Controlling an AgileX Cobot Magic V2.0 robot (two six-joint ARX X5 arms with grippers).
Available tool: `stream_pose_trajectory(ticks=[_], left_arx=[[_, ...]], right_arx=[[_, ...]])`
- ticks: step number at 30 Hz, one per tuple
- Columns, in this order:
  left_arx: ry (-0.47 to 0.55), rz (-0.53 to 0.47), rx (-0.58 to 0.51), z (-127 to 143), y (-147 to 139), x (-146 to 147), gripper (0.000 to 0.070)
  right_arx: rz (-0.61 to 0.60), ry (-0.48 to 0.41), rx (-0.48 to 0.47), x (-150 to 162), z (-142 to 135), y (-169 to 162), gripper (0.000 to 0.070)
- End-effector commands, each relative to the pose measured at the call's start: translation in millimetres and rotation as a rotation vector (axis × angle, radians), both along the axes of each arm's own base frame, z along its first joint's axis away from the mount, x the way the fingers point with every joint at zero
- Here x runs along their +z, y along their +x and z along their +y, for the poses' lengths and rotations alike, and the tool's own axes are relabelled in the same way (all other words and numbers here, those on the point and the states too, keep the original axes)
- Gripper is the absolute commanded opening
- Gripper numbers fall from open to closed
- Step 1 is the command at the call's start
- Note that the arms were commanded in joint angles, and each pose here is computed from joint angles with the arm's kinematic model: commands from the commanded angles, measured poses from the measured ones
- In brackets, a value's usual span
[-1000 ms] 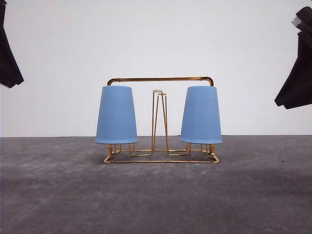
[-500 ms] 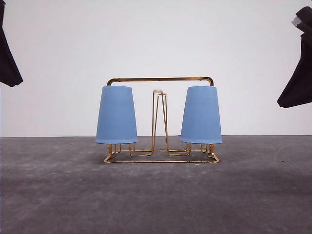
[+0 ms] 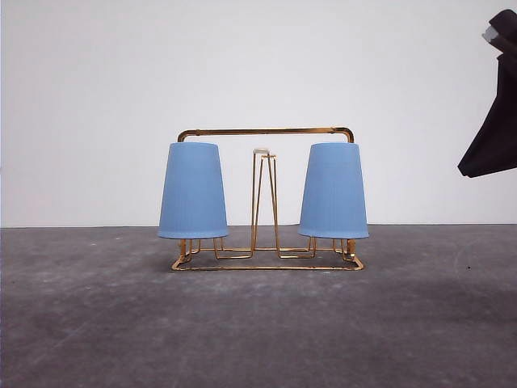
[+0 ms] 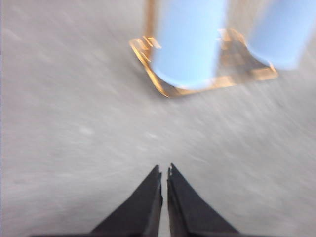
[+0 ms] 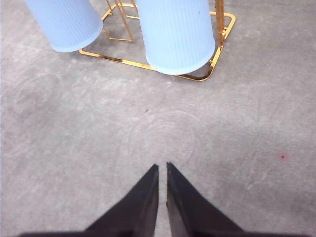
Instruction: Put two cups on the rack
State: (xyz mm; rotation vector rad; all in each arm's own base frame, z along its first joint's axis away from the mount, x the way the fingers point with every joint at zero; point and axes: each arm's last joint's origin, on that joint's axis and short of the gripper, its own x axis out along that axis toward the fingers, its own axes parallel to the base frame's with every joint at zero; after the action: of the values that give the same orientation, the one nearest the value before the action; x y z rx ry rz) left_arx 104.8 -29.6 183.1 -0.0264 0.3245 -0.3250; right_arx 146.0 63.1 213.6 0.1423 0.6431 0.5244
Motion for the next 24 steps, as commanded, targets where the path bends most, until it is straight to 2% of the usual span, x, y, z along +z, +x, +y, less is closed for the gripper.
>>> stream_pose_trajectory(ticks=[1, 4, 9, 13, 17, 24], left_arx=[[0.003, -0.084, 0.067, 6, -4, 1, 0.0], [0.005, -0.147, 0.167, 15, -9, -4, 0.0], [0.017, -0.167, 0.257, 24, -13, -9, 0.0], [0.052, -0.197, 0.274, 26, -12, -17, 0.0], [0.058, -0.187, 0.282, 26, -9, -30, 0.0], [0.057, -0.177, 0.282, 26, -9, -31, 0.0]], right_arx=[[-0.013, 0.013, 0.0, 4, 1, 1, 0.0026], [-0.013, 0.013, 0.001, 4, 1, 1, 0.0026], [-0.013, 0.013, 0.001, 4, 1, 1, 0.0026], [-0.014, 0.013, 0.001, 4, 1, 1, 0.0026], [-0.014, 0.013, 0.0, 4, 1, 1, 0.0026], [-0.014, 0.013, 0.0, 4, 1, 1, 0.0026]])
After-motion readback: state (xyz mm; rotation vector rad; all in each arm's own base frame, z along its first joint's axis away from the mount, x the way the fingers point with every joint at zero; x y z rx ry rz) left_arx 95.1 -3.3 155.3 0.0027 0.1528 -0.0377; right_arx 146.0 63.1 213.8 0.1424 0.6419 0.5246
